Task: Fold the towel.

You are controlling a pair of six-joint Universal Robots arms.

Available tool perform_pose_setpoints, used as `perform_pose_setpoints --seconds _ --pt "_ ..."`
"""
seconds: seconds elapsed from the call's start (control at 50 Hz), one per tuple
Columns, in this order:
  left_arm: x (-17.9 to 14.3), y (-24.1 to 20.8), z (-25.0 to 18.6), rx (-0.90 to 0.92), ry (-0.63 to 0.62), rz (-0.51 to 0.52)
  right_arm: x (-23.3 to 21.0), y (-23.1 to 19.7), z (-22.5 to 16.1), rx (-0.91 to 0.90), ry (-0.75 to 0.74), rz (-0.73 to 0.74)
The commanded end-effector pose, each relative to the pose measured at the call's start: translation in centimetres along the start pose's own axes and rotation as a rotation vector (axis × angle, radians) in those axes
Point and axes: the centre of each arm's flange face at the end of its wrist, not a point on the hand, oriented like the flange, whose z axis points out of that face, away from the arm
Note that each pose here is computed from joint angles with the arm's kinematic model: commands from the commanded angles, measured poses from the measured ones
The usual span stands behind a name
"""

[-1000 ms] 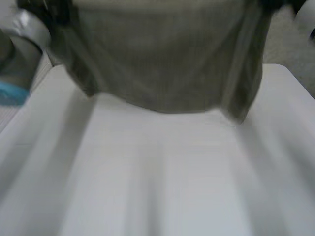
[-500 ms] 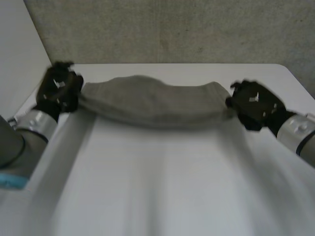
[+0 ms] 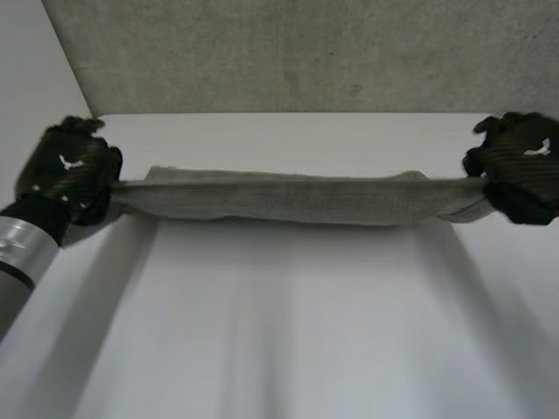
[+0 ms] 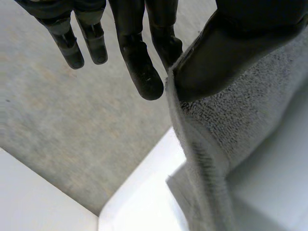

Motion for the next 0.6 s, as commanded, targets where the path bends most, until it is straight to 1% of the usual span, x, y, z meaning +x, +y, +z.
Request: perform_pose_setpoints --seconds 0.02,0.04,0.06,0.08,0.1,0.12,0.14,0.16,0.18,0.2,0.24,0.32,0.36,0.4,0.42,0.46,0.48,0.52,0.6 --pt "-0.2 -1.5 1.1 0.057 0.059 -0.079 1.2 2.6 2.2 -0.012 -0.075 0.065" --pt "-0.2 -1.4 1.1 0.057 0.059 -0.08 1.2 2.6 2.2 -0.012 -0.075 0.066" --pt "0.4 0.1 2.1 0.014 0.085 -0.098 1.3 3.4 3.3 -0.026 -0.094 0.081" --pt "0.4 0.1 2.1 0.013 0.086 -0.099 1.1 4.0 4.3 -0.045 -0.108 0.091" --pt "0.9 1.3 3.3 -0.022 0.101 -0.11 1.1 4.0 4.3 -0.045 -0.108 0.091" --pt "1.7 2.3 4.4 -0.049 0.131 -0.119 0.6 4.5 5.3 -0.063 -0.121 0.09" --pt "1.8 2.3 4.4 -0.049 0.132 -0.12 0.1 4.9 6.4 -0.074 -0.133 0.076" --pt "2.7 3.2 5.5 -0.067 0.159 -0.128 0.1 4.9 6.4 -0.074 -0.133 0.076" --pt "3.5 4.0 6.4 -0.082 0.175 -0.132 -0.3 5.1 7.5 -0.081 -0.143 0.058" --pt "3.5 4.0 6.4 -0.082 0.175 -0.132 -0.3 5.1 7.5 -0.081 -0.143 0.058" --pt "3.8 5.6 8.1 -0.108 0.173 -0.136 -0.5 6.2 9.6 -0.105 -0.145 0.028" --pt "4.0 6.5 9.5 -0.106 0.17 -0.134 -0.5 7.3 11.1 -0.119 -0.144 0.029" --pt "4.1 6.7 10.1 -0.1 0.172 -0.131 -0.4 8.2 12.5 -0.118 -0.132 0.021" --pt "4.2 7.4 11.6 -0.093 0.174 -0.128 -0.5 8.6 13.1 -0.115 -0.125 0.014" --pt "4.2 7.4 11.6 -0.093 0.174 -0.128 -0.5 8.6 13.1 -0.115 -0.125 0.014" --pt "4.4 8.2 12.9 -0.085 0.174 -0.124 -0.8 9.2 14.5 -0.116 -0.093 0.001" --pt "4.4 8.2 13.0 -0.085 0.174 -0.124 -0.8 9.2 14.5 -0.116 -0.092 0.001" --pt "4.5 8.7 13.6 -0.088 0.174 -0.122 -0.8 9.9 15.8 -0.109 -0.042 -0.015" --pt "4.8 9.9 14.8 -0.111 0.18 -0.124 -0.7 10.6 16.7 -0.09 -0.004 -0.025"
